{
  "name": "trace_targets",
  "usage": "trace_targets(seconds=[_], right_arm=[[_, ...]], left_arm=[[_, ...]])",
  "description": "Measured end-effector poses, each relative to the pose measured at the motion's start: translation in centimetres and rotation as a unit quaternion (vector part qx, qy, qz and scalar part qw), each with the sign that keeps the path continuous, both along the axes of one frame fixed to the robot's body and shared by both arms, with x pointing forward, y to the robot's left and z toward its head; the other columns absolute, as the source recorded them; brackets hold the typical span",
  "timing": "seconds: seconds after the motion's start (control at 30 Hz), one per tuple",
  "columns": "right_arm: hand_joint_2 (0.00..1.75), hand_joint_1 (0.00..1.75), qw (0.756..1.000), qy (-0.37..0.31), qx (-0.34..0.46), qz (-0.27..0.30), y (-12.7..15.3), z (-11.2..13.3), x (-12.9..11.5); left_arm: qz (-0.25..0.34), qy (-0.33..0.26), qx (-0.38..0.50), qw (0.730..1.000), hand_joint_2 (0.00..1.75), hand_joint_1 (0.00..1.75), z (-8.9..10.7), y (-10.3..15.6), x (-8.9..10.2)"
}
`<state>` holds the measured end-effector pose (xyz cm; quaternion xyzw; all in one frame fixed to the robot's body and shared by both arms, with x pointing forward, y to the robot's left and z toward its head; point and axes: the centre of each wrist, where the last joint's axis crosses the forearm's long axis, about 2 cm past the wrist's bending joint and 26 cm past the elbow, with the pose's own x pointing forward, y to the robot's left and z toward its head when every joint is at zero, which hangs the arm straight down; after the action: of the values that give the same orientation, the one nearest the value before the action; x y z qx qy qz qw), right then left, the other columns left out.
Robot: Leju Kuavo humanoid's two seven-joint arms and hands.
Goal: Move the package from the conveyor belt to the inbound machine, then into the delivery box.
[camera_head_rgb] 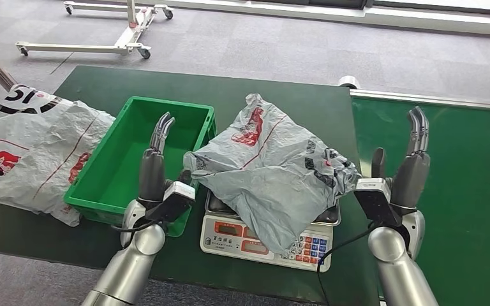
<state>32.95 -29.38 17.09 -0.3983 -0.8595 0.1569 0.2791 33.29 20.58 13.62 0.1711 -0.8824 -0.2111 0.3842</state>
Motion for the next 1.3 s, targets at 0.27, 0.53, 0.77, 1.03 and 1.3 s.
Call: trace_targets(seconds=[0.27, 0.53, 0.77, 1.03, 1.3], right_arm=[[0.0, 0.0, 1.0, 0.01, 0.023, -0.011, -1.3, -1.3, -1.4], [0.0, 0.0, 0.998, 0.035, 0.045, 0.005, -0.4, -2.5, -2.7], [0.0, 0.0, 0.991, 0.099, 0.08, 0.037, 2.2, -4.9, -7.2], [0.0, 0.0, 0.978, 0.154, 0.103, 0.101, 5.6, -6.3, -8.5], [0.0, 0.0, 0.97, 0.17, 0.127, 0.115, 6.5, -7.2, -8.8]], left_arm=[[0.01, 0.021, 0.062, 0.998, 0.0, 0.0, 0.9, 0.0, 4.1], [0.024, 0.056, 0.163, 0.985, 0.0, 0.0, 2.4, -0.8, 8.0], [0.042, 0.09, 0.233, 0.967, 0.0, 0.0, 2.8, -1.2, 9.6], [0.051, 0.141, 0.351, 0.924, 0.0, 0.0, 2.3, -1.1, 10.0], [0.043, 0.201, 0.431, 0.879, 0.0, 0.0, 0.5, -0.7, 9.4]])
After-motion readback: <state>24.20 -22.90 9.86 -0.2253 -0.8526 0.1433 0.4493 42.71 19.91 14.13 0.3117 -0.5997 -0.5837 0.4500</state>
